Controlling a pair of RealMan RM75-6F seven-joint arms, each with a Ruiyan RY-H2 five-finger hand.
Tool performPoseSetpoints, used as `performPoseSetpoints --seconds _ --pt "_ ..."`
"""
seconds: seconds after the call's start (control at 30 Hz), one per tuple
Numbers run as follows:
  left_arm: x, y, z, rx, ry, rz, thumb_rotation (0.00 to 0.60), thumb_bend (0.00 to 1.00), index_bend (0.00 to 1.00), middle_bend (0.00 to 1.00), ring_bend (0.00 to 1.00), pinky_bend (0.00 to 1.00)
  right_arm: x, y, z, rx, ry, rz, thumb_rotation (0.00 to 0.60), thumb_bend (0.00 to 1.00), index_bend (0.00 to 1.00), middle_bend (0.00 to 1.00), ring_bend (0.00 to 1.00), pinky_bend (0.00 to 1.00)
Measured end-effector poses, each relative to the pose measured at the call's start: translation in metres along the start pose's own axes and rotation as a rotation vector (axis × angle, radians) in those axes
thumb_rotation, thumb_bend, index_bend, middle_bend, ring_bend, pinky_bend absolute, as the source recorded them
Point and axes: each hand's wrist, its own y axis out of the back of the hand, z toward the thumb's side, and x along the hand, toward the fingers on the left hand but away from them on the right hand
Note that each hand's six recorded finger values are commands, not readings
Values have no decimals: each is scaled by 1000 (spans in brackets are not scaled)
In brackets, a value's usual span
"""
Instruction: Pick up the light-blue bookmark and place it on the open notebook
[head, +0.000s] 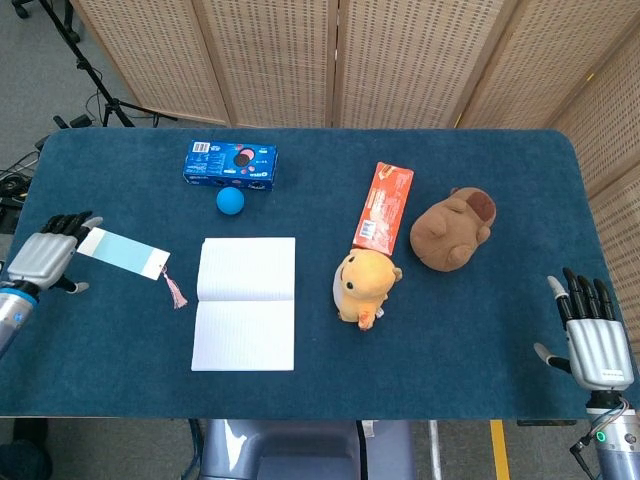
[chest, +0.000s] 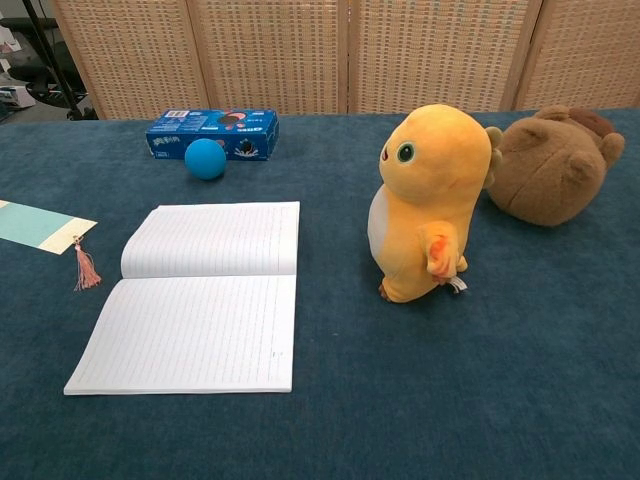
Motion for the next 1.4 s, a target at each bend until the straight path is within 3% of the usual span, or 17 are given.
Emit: performPoseSetpoints --seconds 0.17,0.4,0.67,1.4 --pt "37 -1 4 -1 21 2 600 72 278 0 0 0 -3 -4 -4 3 -21 9 600 0 0 0 0 0" --pt "62 -18 19 10 24 -41 600 72 290 0 0 0 -5 -5 -7 -6 -34 10 600 0 0 0 0 0" --pt "68 -32 27 24 16 -59 600 71 351 0 0 0 -5 -3 -9 -15 -36 6 600 0 0 0 0 0" --pt "83 -42 30 82 64 -106 600 76 352 0 0 0 -5 -1 -13 -34 -48 3 600 0 0 0 0 0"
